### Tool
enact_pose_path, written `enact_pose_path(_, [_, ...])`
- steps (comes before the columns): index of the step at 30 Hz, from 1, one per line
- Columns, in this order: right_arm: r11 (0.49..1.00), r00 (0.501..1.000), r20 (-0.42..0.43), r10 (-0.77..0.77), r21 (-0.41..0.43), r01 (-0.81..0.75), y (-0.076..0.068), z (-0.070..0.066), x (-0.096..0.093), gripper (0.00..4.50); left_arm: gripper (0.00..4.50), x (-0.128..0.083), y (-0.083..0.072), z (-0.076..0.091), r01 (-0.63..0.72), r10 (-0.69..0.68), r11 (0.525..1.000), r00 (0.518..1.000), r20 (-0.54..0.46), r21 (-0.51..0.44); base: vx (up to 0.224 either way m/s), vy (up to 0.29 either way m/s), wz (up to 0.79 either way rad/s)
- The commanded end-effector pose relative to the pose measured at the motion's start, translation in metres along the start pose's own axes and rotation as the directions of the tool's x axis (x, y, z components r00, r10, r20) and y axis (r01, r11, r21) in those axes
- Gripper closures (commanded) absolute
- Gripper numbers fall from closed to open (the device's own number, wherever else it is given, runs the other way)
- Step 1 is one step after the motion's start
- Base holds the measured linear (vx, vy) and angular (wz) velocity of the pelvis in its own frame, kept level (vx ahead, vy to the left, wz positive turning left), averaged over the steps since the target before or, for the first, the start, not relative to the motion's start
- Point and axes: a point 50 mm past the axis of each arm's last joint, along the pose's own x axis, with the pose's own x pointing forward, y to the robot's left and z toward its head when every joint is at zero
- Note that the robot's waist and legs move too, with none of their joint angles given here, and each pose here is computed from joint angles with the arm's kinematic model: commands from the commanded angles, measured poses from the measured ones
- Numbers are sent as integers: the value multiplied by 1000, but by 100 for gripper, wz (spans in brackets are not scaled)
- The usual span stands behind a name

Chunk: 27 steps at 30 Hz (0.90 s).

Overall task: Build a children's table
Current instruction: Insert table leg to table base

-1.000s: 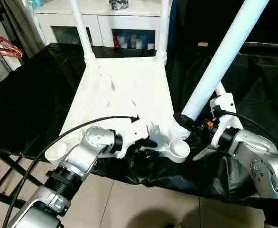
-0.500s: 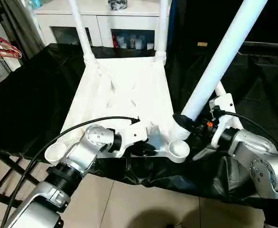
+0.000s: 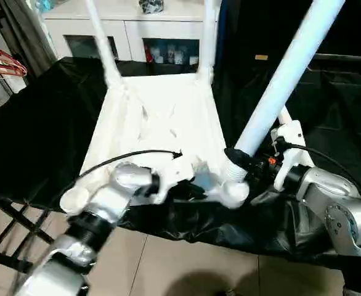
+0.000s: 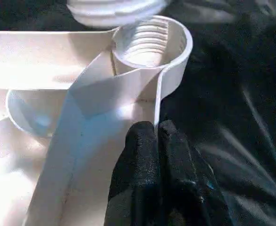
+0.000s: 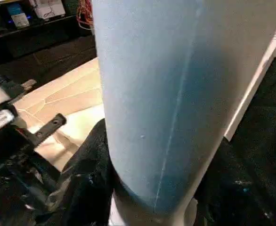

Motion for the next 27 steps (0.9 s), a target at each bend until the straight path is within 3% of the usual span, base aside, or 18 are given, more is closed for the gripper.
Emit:
enact_pose_path(1, [1000,1000,7,19,-24,-19,1,5,3,263,450,-8,11,-5,-104,104,993,995,-3,-53,0,0,0])
enact_pose_path(6, [998,998,-46,39,-41,-41,1,2,6,263,450,-1,13,-3,-133,132,990,991,-14,-47,0,0,0])
enact_pose_path(8, [997,994,-112,14,-73,-22,-5,-4,7,263,450,2,13,-3,-135,135,990,991,-18,-44,0,0,0])
enact_pose_path(11, [996,990,-142,-15,-92,2,-10,-8,8,263,450,3,15,0,-143,142,989,990,-9,-36,0,0,0])
enact_pose_path(27, [999,978,-207,-5,-37,-3,-19,-21,18,263,450,1,9,3,-5,3,999,999,50,42,0,0,0])
